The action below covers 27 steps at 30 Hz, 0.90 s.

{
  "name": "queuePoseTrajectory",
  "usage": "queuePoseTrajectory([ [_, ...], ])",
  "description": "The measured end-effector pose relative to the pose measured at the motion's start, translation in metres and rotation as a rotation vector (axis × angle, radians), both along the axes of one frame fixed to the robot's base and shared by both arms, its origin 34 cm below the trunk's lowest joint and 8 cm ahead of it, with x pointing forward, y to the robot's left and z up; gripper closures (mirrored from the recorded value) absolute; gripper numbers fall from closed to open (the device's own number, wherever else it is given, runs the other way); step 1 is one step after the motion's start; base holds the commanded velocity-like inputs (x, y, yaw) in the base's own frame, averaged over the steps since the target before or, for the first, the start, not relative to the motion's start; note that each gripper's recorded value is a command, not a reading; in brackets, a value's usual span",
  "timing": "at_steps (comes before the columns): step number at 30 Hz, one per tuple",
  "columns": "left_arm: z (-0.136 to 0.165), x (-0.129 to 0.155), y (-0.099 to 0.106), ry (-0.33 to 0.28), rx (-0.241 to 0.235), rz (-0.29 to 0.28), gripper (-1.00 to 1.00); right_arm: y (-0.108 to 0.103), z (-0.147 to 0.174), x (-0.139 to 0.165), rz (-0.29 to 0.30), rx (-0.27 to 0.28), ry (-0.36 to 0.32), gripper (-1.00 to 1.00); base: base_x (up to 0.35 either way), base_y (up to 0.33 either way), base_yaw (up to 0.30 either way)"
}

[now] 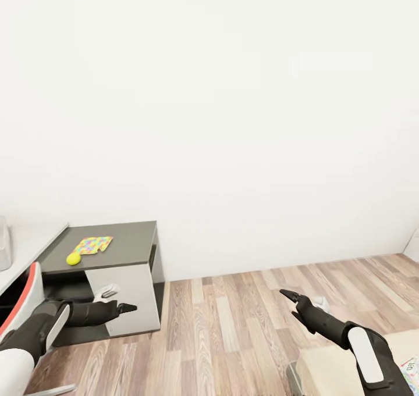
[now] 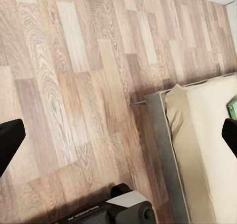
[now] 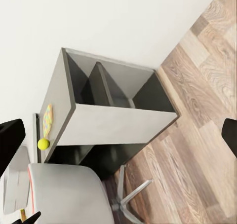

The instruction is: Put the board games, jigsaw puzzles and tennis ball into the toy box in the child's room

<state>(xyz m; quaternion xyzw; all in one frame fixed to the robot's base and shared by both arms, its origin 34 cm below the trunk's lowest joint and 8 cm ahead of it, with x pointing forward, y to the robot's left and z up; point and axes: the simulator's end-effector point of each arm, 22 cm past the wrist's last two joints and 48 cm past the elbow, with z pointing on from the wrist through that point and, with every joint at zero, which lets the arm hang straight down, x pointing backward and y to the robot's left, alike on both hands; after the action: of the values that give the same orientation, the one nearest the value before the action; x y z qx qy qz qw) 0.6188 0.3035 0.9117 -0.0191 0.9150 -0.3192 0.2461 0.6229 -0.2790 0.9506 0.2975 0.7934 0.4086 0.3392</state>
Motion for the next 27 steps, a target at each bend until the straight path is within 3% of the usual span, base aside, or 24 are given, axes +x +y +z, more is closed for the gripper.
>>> queuePoseTrajectory([
  [27,-0.010,-0.002,0.001,0.022,0.001,0.001,-1.00,0.003,-0.022,-0.006,0.000,0.014,0.047,-1.00,0.000,0.000,-0.261],
])
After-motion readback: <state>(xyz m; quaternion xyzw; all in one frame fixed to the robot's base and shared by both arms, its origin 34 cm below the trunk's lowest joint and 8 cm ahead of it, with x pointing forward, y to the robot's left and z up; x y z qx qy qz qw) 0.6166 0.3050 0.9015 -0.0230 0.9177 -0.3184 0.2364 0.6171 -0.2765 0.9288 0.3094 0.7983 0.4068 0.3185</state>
